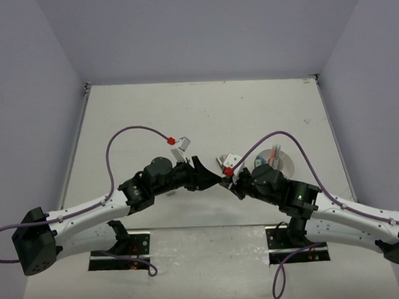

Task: Sort the stationery into containers
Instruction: Pick up the stationery from the center of the board, then place the stationery in the storage box, then pick up the stationery from the center of the board.

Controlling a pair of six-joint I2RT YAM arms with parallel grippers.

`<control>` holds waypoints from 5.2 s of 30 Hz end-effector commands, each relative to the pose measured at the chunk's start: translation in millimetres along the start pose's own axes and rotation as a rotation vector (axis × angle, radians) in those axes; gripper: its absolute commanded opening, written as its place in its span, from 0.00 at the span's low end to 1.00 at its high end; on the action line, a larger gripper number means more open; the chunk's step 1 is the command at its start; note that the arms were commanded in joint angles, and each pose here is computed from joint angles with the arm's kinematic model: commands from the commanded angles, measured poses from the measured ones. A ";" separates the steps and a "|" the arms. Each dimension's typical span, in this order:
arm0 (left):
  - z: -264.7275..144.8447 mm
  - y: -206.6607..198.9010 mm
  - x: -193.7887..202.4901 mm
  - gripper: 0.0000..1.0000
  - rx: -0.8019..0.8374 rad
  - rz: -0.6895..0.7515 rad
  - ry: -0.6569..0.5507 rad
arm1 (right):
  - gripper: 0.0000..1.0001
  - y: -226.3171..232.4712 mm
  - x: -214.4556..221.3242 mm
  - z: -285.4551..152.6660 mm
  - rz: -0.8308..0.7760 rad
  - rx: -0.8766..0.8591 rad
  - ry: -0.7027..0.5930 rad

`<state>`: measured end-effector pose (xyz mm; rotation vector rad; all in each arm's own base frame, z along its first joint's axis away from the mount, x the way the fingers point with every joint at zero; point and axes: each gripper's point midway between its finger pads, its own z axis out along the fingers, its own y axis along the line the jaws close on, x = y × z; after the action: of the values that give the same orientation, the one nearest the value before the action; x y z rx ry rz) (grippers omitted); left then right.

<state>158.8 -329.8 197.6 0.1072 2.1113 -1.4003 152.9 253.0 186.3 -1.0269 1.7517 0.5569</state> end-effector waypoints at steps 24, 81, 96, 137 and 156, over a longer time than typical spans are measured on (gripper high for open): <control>22.7 -47.5 -17.8 0.00 0.162 0.078 -0.022 | 0.79 -13.2 -26.0 -15.2 0.100 0.077 -0.109; 247.7 -8.9 -70.8 0.65 0.051 0.633 0.092 | 0.99 -107.7 -32.7 -171.5 0.733 0.626 -0.274; 23.2 79.7 -208.3 1.00 -0.815 0.255 -0.384 | 0.99 -39.6 -99.6 -94.8 0.554 0.181 -0.306; -267.8 98.6 -144.8 1.00 -1.045 0.259 -0.702 | 0.71 108.0 58.7 256.8 0.713 0.369 0.500; -260.3 95.9 -144.3 1.00 -1.004 0.278 -0.685 | 0.52 89.0 71.6 274.2 0.664 0.475 0.502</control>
<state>197.6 -24.2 259.0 -0.4216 1.8699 -0.0537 205.2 490.9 19.8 -0.2619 2.5235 0.3612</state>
